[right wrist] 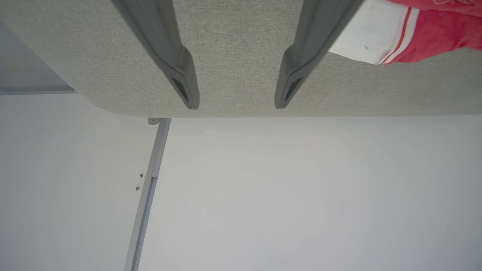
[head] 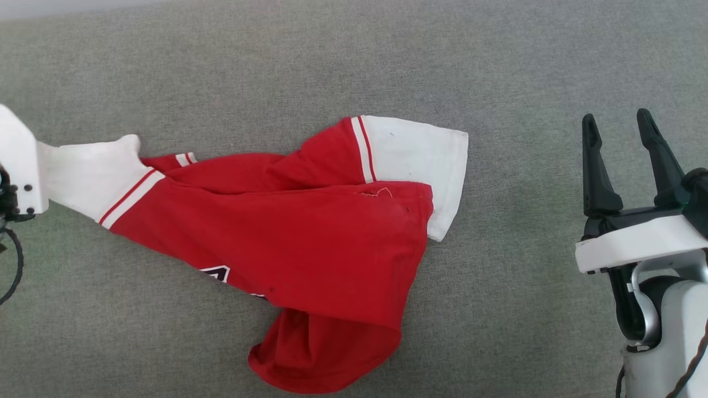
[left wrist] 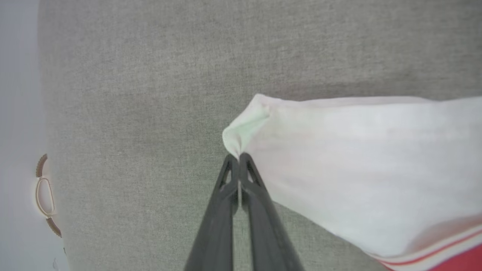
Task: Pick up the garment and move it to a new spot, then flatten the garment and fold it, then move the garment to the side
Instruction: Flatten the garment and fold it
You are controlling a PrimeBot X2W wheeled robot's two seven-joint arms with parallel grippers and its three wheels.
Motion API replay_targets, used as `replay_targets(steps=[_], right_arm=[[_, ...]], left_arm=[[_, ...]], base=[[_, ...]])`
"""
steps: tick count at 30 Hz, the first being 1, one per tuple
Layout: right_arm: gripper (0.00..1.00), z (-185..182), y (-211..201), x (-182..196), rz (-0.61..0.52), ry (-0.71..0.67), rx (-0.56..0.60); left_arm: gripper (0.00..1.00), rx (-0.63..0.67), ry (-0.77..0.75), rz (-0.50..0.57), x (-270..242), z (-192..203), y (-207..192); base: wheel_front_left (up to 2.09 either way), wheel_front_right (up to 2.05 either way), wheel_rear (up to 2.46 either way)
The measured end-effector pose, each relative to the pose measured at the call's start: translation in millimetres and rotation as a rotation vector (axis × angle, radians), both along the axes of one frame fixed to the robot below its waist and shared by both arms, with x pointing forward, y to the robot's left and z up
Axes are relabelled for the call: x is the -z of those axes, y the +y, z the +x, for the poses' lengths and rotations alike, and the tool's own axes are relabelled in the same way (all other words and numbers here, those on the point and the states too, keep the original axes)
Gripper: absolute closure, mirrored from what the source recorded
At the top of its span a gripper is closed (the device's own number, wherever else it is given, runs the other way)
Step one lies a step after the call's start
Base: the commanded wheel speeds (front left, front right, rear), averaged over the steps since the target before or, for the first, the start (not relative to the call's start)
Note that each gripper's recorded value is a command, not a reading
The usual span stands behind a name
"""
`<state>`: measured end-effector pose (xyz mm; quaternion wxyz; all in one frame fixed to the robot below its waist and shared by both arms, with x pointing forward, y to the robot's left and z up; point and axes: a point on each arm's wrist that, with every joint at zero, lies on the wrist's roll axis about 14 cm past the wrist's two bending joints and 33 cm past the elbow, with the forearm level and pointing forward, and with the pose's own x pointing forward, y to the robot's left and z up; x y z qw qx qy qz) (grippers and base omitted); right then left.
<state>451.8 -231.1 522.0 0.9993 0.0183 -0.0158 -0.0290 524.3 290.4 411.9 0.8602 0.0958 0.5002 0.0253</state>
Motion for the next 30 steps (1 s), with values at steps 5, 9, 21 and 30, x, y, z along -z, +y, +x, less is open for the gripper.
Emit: replay_targets(steps=[5,9,21,30], right_arm=[[0.00,2.5,0.6,-1.6,-0.001,-0.005,-0.003],[0.00,3.0,1.7,-2.0,-0.001,-0.006,-0.007],[0.00,3.5,7.4,-8.8,0.003,-0.018,-0.023],[0.00,-1.3,9.8,-15.3,0.006,-0.031,-0.029]], left_arm=[[1.00,-0.034,0.027,-0.012,11.0,-8.9,4.6],[0.58,-0.024,-0.002,-0.043,10.5,-5.3,-3.7],[0.00,0.145,-0.071,-0.097,-26.3,5.7,-46.9],[0.00,0.420,-0.061,-0.225,-60.3,-12.6,-148.0]], base=[[0.00,0.00,0.00],[0.00,0.00,0.00],[0.00,0.00,0.00],[0.00,0.00,0.00]])
